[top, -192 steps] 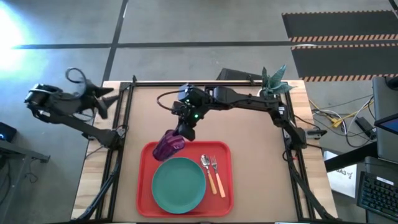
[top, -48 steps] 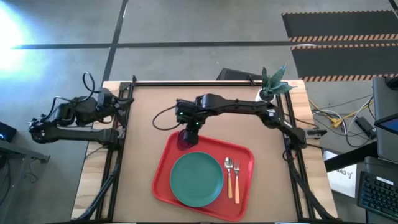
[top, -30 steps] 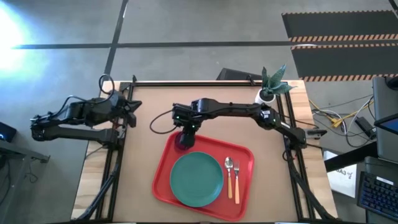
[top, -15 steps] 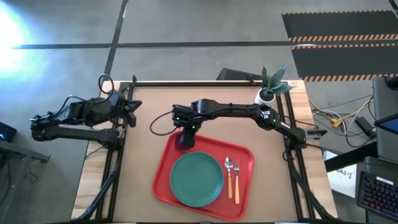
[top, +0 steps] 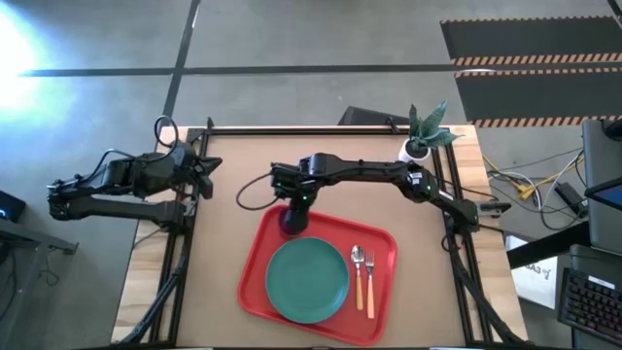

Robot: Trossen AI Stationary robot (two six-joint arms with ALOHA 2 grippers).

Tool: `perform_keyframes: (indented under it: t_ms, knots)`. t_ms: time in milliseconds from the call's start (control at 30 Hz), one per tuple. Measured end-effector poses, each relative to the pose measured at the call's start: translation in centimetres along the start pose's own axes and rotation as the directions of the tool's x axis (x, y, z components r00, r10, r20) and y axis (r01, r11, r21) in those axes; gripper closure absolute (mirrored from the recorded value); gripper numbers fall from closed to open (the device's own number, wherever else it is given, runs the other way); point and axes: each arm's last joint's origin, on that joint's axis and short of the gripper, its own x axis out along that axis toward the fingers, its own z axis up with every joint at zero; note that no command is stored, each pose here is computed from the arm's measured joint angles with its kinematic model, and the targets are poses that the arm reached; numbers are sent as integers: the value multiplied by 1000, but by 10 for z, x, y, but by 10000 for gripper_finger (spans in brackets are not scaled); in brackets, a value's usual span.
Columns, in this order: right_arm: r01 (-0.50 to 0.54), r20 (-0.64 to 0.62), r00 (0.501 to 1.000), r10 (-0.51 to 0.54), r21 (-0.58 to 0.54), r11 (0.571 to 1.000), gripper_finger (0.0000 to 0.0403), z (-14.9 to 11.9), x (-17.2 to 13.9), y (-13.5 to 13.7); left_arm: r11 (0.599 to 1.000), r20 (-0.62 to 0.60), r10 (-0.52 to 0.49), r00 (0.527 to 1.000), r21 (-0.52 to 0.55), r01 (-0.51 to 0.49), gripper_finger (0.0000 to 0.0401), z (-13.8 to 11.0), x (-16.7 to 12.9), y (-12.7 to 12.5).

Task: Pick and place plate/cup/fork/spoon on tray
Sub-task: Put the violet cup on the red serving tray to the top left of the green plate

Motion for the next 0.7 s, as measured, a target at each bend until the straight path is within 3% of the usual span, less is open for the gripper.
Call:
perform_keyframes:
  t_ms: [467,700]
  knots:
    - [4,-4,1000,-4,9,1000,393,0,0,-1,1000,0,1,1000,-1,-1,401,0,0,0]
    - [-3,42,999,3,-8,1000,361,4,-1,-1,1000,-5,-11,1000,-1,11,401,0,0,0]
